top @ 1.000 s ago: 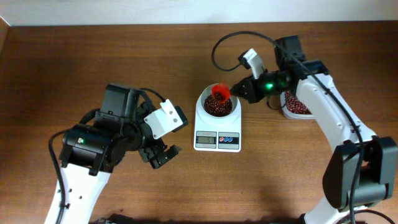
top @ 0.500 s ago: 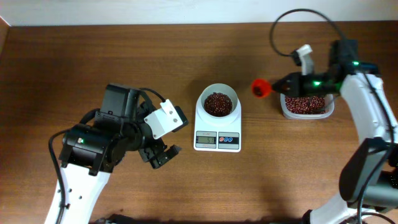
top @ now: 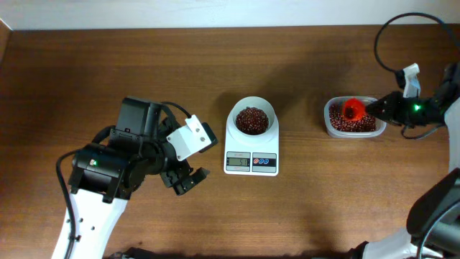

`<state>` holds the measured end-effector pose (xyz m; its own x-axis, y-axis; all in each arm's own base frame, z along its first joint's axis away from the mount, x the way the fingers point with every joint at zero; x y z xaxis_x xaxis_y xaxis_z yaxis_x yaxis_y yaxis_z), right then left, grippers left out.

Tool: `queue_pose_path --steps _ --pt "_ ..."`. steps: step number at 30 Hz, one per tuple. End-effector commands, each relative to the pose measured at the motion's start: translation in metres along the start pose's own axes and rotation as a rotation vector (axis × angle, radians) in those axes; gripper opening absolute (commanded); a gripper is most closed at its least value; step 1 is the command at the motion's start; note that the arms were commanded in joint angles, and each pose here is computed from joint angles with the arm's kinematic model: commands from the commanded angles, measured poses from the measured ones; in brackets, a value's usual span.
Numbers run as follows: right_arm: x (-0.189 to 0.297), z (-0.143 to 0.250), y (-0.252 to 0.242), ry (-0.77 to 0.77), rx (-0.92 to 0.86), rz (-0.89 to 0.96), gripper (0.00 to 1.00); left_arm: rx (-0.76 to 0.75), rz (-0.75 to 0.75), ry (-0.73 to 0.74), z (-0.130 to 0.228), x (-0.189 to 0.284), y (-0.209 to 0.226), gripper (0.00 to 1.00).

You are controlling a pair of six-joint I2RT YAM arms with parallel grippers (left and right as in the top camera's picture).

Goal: Scoop and weigh 50g on scale
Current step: 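Carry the red scoop right back to the bean tub, then dip the red scoop into the beans and lift it out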

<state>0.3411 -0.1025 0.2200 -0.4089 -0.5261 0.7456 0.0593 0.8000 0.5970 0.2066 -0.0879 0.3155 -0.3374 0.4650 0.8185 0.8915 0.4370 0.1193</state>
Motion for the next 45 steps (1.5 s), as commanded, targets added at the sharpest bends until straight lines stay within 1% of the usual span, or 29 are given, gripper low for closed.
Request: queue_pose_path --steps 1,2,4,6,9,12,15,19,27,29,37,40,42,45 --pt "0.026 -0.002 0.016 -0.065 0.068 0.108 0.04 0.001 -0.018 -0.015 -0.003 0.005 0.002 0.99" --pt "0.030 -0.002 0.019 -0.077 0.078 0.117 0.04 0.001 -0.018 -0.015 -0.003 0.006 0.001 0.99" --pt "0.038 0.001 0.019 -0.083 0.083 0.196 0.04 0.001 -0.018 -0.015 -0.003 0.006 0.001 0.99" --pt "0.043 0.004 0.017 -0.078 0.072 0.269 0.04 0.001 -0.018 -0.015 -0.003 0.005 0.002 0.99" --pt "0.047 0.006 0.015 -0.078 0.046 0.329 0.04 0.001 -0.018 -0.015 -0.003 0.005 0.002 0.99" --pt "0.044 0.006 0.018 -0.071 0.049 0.356 0.04 0.001 -0.018 -0.015 -0.003 0.005 0.002 0.99" --pt "0.038 0.003 0.022 -0.069 0.042 0.452 0.04 0.001 -0.018 -0.015 -0.003 0.005 0.002 0.99" --pt "0.022 0.001 0.040 -0.048 0.125 0.555 0.04 0.001 -0.018 -0.015 -0.003 0.005 0.002 0.99" --pt "-0.003 0.001 0.076 -0.054 0.274 0.780 0.04 0.001 -0.018 -0.015 -0.003 0.005 0.002 0.99" --pt "-0.005 0.002 0.080 -0.066 0.276 0.833 0.04 0.001 -0.018 -0.015 -0.003 0.005 0.002 0.99" --pt "-0.008 0.002 0.083 -0.075 0.259 0.811 0.04 0.001 -0.018 -0.015 -0.003 0.006 0.001 0.99" --pt "-0.012 0.003 0.089 -0.066 0.262 0.723 0.04 0.001 -0.018 -0.015 -0.003 0.005 0.002 0.99" --pt "-0.017 0.003 0.095 -0.065 0.265 0.627 0.04 0.001 -0.018 -0.015 -0.003 0.005 0.002 0.99" --pt "-0.026 0.002 0.111 -0.067 0.281 0.420 0.04 0.001 -0.018 -0.015 -0.003 0.005 0.002 0.99"
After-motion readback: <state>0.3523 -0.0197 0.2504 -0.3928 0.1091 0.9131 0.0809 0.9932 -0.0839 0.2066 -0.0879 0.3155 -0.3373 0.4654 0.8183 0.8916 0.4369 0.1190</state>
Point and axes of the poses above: each gripper's point midway between its finger pads, its own x axis back along the fingers, its own y axis along the line the jaws close on, z = x × y, the point moved 9 cm from there along x, back along the fingers, and after that the axes turned 5 degrees about -x, right-handed, at the moved point
